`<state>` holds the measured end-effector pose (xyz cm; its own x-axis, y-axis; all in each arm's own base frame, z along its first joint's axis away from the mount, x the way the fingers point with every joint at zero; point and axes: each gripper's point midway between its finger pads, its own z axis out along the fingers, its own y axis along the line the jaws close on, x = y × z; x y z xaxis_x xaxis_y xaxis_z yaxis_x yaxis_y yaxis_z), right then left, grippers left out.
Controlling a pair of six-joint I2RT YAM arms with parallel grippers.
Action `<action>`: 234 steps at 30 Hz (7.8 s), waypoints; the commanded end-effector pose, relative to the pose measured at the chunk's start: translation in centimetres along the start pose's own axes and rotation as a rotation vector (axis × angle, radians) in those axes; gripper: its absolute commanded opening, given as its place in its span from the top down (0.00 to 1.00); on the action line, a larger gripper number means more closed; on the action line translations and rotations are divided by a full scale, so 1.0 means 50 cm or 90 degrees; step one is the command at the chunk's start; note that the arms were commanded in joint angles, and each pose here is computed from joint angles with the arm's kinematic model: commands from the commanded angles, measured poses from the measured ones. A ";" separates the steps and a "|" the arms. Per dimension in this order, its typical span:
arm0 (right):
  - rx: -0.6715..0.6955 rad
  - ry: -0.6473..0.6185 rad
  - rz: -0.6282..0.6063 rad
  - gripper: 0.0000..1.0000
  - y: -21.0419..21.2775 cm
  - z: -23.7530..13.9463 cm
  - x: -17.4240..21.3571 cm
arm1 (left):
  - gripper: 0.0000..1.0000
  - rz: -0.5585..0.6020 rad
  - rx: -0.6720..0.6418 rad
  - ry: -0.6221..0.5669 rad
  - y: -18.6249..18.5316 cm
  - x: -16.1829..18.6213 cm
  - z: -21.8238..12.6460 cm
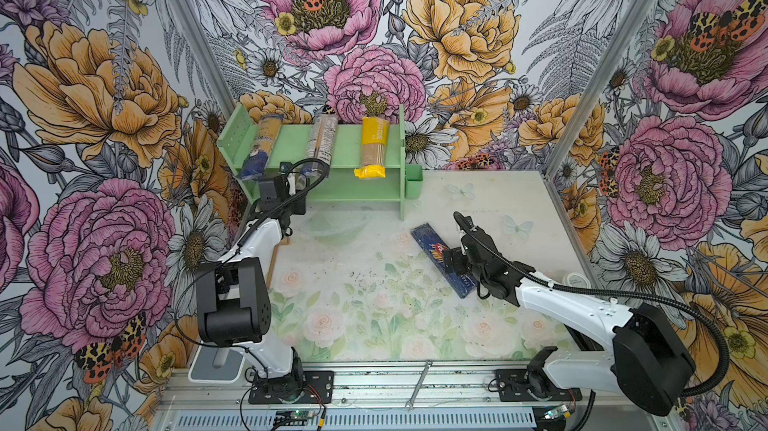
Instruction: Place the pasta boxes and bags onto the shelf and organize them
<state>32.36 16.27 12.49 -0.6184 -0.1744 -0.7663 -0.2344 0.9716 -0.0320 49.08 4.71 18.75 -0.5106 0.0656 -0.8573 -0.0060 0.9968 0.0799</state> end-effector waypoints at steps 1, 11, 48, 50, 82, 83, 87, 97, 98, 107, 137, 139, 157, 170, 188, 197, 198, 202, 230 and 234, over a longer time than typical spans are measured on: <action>0.008 -0.027 0.005 0.00 -0.011 -0.016 -0.025 | 0.63 0.011 -0.031 -0.063 0.026 -0.052 -0.035; 0.001 -0.025 0.000 0.00 -0.008 -0.020 -0.022 | 0.53 -0.003 -0.034 -0.050 0.030 -0.024 -0.040; 0.051 0.037 0.004 0.00 -0.034 -0.004 -0.004 | 0.45 -0.076 0.011 -0.033 -0.004 0.028 -0.171; 0.066 0.046 0.007 0.00 -0.043 -0.004 0.001 | 0.44 -0.084 0.016 -0.038 -0.008 0.030 -0.184; 0.135 0.284 0.123 0.00 -0.117 0.078 0.153 | 0.41 -0.111 0.184 0.051 -0.237 0.160 -0.242; 0.130 0.285 0.115 0.00 -0.108 0.080 0.151 | 0.41 -0.113 0.189 0.052 -0.242 0.162 -0.244; 0.104 0.285 0.082 0.00 -0.059 0.094 0.141 | 0.41 -0.115 0.199 0.061 -0.254 0.177 -0.245; -0.015 0.283 0.027 0.01 0.121 0.138 0.122 | 0.38 -0.112 0.225 0.078 -0.272 0.202 -0.244; -0.028 0.279 0.029 0.01 0.134 0.140 0.120 | 0.38 -0.112 0.227 0.080 -0.275 0.205 -0.245; -0.087 0.258 0.029 0.01 0.176 0.135 0.104 | 0.35 -0.110 0.269 0.062 -0.314 0.229 -0.264; -0.047 0.181 0.125 0.00 -0.009 0.051 0.056 | 0.30 -0.054 0.404 0.046 -0.544 0.291 -0.324; -0.048 0.182 0.126 0.00 -0.010 0.052 0.054 | 0.29 -0.043 0.403 0.043 -0.561 0.296 -0.327; -0.043 0.188 0.136 0.01 -0.031 0.057 0.060 | 0.24 0.048 0.332 0.059 -0.622 0.380 -0.303; -0.037 0.198 0.139 0.01 -0.035 0.066 0.068 | 0.22 0.117 0.310 0.060 -0.674 0.425 -0.285; -0.032 0.205 0.141 0.01 -0.040 0.067 0.078 | 0.32 0.149 0.290 0.088 -0.695 0.484 -0.263; -0.031 0.202 0.140 0.01 -0.043 0.063 0.078 | 0.24 0.175 0.283 0.092 -0.703 0.442 -0.277; -0.030 0.202 0.140 0.01 -0.044 0.063 0.079 | 0.23 0.179 0.281 0.093 -0.702 0.438 -0.278; -0.029 0.200 0.139 0.00 -0.046 0.060 0.080 | 0.22 0.177 0.283 0.091 -0.709 0.415 -0.282; -0.013 0.199 0.149 0.01 -0.070 0.054 0.090 | 0.27 0.126 0.290 0.120 -0.728 0.448 -0.222; -0.013 0.199 0.147 0.00 -0.070 0.055 0.088 | 0.37 0.128 0.285 0.128 -0.721 0.462 -0.221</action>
<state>32.00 12.69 6.51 -0.8746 0.0017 -0.4848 -0.0722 0.9884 0.1335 28.69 -29.76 2.72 -0.5983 0.2981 -0.7437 0.4342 0.9007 0.0117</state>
